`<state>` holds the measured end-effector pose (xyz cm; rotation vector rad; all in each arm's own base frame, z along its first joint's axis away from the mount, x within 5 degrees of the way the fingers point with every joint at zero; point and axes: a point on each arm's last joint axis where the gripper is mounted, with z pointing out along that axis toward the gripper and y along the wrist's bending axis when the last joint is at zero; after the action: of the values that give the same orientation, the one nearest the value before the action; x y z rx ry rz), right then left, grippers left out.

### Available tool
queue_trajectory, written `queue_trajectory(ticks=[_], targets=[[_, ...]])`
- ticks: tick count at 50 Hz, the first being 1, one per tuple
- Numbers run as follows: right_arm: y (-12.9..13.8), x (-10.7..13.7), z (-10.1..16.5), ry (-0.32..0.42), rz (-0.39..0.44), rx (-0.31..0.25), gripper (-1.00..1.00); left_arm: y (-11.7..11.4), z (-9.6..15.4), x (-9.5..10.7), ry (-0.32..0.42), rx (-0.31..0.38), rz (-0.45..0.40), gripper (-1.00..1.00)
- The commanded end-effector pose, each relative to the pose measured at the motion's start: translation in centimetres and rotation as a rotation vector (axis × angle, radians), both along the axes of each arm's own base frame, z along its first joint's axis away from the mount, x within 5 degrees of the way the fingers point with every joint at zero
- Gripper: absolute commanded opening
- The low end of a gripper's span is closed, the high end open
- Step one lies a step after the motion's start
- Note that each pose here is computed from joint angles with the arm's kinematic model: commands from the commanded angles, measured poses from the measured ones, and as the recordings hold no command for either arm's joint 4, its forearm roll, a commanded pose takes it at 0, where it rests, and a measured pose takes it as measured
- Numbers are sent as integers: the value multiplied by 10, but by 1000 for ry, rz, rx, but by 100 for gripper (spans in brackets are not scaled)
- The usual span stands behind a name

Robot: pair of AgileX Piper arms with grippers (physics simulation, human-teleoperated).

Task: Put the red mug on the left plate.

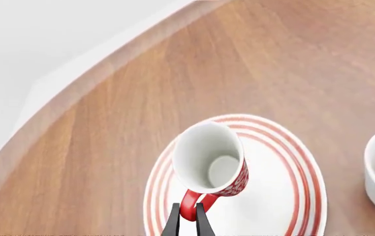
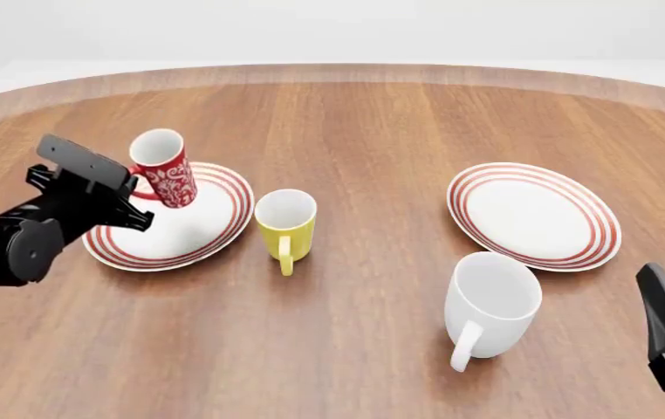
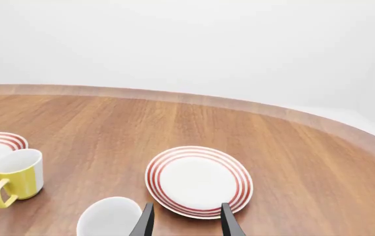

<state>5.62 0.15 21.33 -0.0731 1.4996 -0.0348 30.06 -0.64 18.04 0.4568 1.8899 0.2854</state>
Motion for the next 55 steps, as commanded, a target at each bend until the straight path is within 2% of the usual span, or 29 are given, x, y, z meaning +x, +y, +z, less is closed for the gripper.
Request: queue_trajectory(ticks=[1, 55], targets=[[0, 0, 0, 1, -1, 0, 100, 2, -7, 3, 9, 10, 5, -100], [0, 0, 0, 2, -6, 2, 100, 5, -23, 9, 36, 2, 19, -100]])
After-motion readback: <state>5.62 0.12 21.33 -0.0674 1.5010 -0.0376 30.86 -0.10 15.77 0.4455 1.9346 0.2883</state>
